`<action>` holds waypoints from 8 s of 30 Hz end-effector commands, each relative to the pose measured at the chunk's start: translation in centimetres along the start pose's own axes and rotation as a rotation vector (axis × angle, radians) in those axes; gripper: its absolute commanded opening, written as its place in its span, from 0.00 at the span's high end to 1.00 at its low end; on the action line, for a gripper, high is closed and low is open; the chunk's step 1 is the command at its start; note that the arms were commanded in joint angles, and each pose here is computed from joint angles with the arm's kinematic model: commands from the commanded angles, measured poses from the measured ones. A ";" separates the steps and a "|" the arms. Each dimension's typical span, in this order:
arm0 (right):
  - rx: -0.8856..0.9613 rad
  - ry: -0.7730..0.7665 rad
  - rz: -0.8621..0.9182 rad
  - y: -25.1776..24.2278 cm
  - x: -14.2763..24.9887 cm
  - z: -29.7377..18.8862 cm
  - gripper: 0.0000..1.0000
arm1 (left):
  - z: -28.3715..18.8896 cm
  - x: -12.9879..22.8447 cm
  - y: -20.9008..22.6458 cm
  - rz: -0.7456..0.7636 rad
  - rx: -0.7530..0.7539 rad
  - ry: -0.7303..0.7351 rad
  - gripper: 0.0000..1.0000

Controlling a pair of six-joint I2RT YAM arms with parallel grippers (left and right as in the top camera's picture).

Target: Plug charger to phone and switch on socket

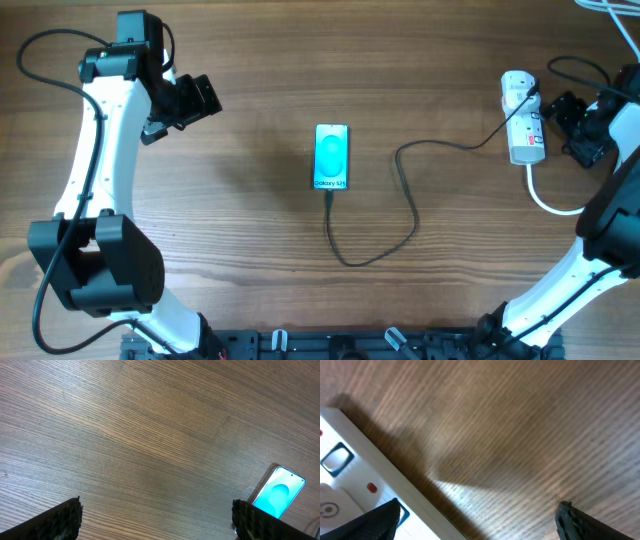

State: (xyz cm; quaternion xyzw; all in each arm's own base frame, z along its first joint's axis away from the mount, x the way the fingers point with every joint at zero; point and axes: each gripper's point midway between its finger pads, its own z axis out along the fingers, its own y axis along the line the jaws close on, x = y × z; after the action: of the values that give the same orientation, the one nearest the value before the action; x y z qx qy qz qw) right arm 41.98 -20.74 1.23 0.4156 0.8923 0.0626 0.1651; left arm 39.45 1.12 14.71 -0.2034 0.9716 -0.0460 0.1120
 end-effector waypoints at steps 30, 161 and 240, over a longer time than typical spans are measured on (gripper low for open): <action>-0.041 0.167 -0.169 3.0 5.3 2.4 0.00 | -0.2 -0.1 0.2 -0.010 -0.010 -0.010 0.00; -0.570 -1.110 -0.789 5.5 22.9 -21.6 0.00 | -0.2 -0.1 0.2 -0.010 -0.010 -0.010 0.00; -0.570 -1.110 -0.790 5.5 22.9 -21.6 0.00 | -8.2 13.3 2.9 0.279 0.475 -1.338 0.00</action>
State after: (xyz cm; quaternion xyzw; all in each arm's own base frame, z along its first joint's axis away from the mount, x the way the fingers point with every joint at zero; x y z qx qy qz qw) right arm 24.74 1.03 17.20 -0.0246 0.7116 0.0183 0.7019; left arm 24.39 -1.73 20.10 -0.0171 0.6765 -0.1097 0.7281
